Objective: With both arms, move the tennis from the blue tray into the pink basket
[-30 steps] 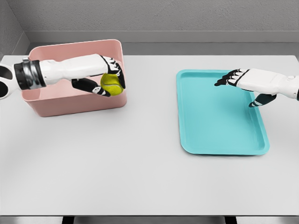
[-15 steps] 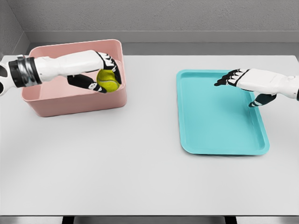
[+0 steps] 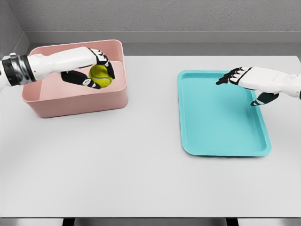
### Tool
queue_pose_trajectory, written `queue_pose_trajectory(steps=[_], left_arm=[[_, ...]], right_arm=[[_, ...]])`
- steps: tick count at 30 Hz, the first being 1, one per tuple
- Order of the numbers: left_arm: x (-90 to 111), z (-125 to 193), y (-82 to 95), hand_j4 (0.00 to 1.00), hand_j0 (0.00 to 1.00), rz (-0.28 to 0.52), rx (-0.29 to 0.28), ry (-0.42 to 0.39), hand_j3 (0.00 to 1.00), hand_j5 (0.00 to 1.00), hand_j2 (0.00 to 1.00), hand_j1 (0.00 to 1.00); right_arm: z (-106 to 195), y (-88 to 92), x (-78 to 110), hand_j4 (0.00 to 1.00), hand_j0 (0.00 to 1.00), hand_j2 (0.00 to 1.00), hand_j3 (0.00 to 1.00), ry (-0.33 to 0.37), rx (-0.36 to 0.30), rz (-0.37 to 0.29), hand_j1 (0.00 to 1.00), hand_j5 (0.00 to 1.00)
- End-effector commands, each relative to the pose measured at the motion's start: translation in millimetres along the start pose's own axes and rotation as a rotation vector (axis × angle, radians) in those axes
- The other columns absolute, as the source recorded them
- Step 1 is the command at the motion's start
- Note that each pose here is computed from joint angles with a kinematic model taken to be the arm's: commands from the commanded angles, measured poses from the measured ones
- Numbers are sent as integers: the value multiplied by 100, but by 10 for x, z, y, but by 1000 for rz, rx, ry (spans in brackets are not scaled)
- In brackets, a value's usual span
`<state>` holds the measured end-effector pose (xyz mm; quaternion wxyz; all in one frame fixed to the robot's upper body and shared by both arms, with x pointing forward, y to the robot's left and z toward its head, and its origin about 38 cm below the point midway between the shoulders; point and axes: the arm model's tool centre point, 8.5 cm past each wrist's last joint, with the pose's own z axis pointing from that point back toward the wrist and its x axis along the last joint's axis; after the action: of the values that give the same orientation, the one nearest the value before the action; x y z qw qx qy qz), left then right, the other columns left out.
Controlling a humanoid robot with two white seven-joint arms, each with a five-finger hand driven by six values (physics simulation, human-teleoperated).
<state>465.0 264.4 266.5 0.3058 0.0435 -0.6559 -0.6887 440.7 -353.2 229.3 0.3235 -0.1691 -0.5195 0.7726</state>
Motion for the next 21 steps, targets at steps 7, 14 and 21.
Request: queue_pose_trajectory(steps=[7,14,21], left_arm=[[-54,61,67,52,52,5,25,21,52,52,52,52],[-154,116,71,52,52,11,29,55,52,52,52,52],[-244,171,73,52,52,18,35,87,52,52,52,52]], right_arm=[[3,7,-7,100,100,100,100,2,-2,-6,100,100],[12,5,-29,100,100,100,100,9,-2,-8,100,100],[12,5,-29,100,100,100,100,9,-2,-8,100,100]])
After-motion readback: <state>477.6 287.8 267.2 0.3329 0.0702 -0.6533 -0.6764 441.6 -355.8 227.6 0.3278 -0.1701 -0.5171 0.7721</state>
